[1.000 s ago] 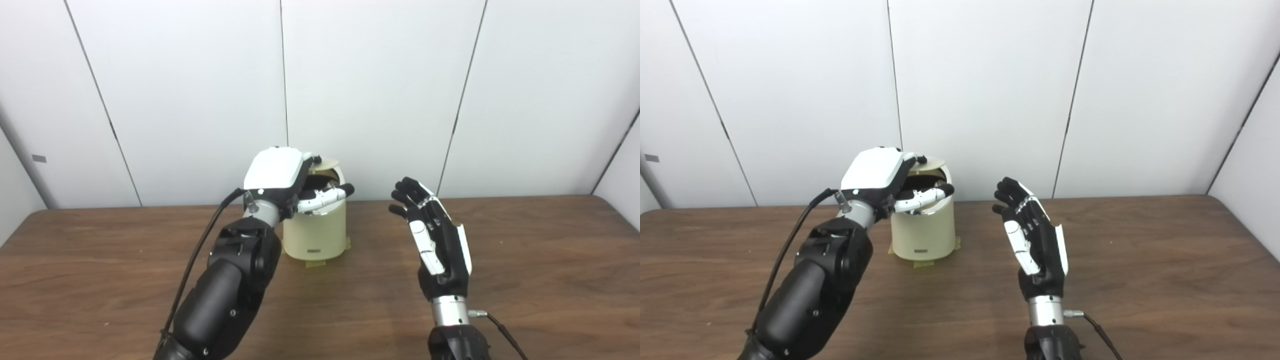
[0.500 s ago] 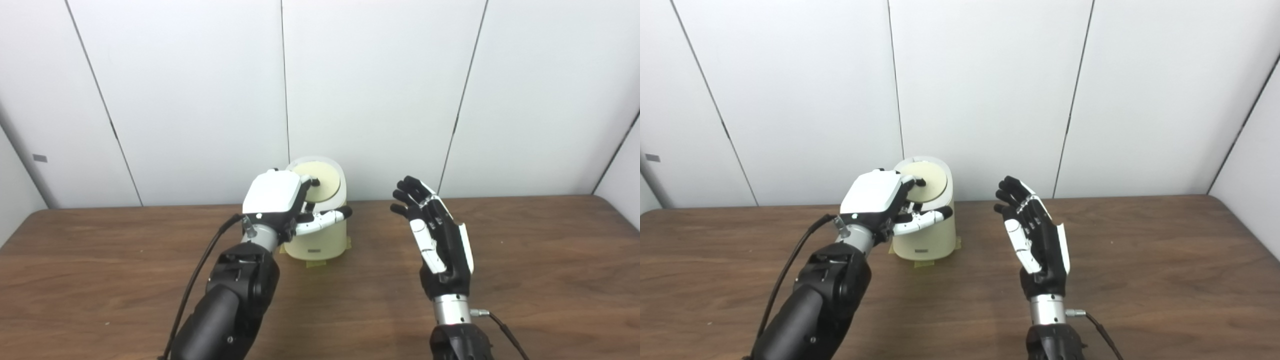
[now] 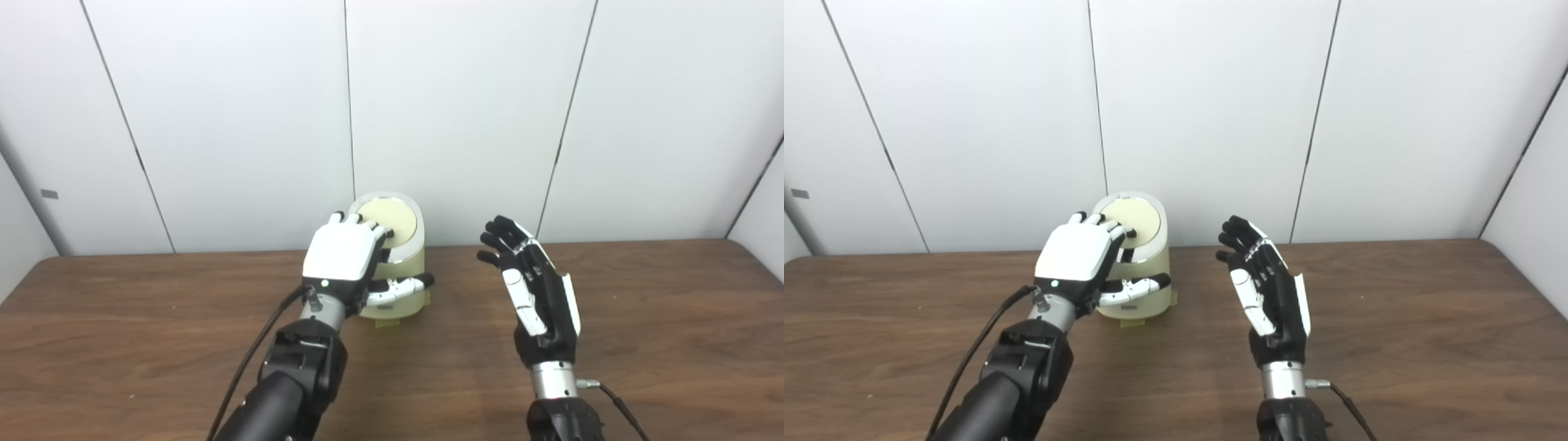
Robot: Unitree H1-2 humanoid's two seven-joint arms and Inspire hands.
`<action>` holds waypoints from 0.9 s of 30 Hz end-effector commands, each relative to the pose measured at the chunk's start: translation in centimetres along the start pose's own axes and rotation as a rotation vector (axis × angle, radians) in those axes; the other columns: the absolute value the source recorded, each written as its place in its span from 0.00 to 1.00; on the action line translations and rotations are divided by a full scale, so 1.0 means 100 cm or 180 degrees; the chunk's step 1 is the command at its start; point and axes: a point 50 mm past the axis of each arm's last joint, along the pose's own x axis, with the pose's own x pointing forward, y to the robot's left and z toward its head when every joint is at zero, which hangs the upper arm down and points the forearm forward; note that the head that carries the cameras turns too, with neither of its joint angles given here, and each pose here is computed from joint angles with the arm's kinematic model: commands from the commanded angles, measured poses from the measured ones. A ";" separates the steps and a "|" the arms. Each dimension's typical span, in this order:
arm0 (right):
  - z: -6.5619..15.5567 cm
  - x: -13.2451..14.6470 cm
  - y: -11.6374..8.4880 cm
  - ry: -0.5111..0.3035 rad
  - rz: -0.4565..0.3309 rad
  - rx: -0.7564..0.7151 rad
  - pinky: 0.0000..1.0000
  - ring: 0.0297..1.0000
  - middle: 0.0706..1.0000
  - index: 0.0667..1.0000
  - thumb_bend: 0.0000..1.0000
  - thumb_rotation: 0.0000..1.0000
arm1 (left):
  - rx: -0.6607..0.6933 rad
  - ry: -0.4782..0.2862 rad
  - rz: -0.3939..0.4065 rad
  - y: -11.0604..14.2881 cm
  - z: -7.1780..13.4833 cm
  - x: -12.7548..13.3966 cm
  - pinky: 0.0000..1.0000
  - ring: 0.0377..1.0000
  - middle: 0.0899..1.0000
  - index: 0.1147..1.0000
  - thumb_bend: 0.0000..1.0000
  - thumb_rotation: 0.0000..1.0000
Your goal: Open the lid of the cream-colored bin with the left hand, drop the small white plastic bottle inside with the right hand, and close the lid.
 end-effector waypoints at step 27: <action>0.016 0.010 0.010 -0.0210 0.0092 0.0039 0.69 0.77 0.76 0.74 0.30 0.58 | -0.0987 0.0081 0.1087 0.026 -0.005 -0.017 1.00 1.00 1.00 1.00 0.66 1.00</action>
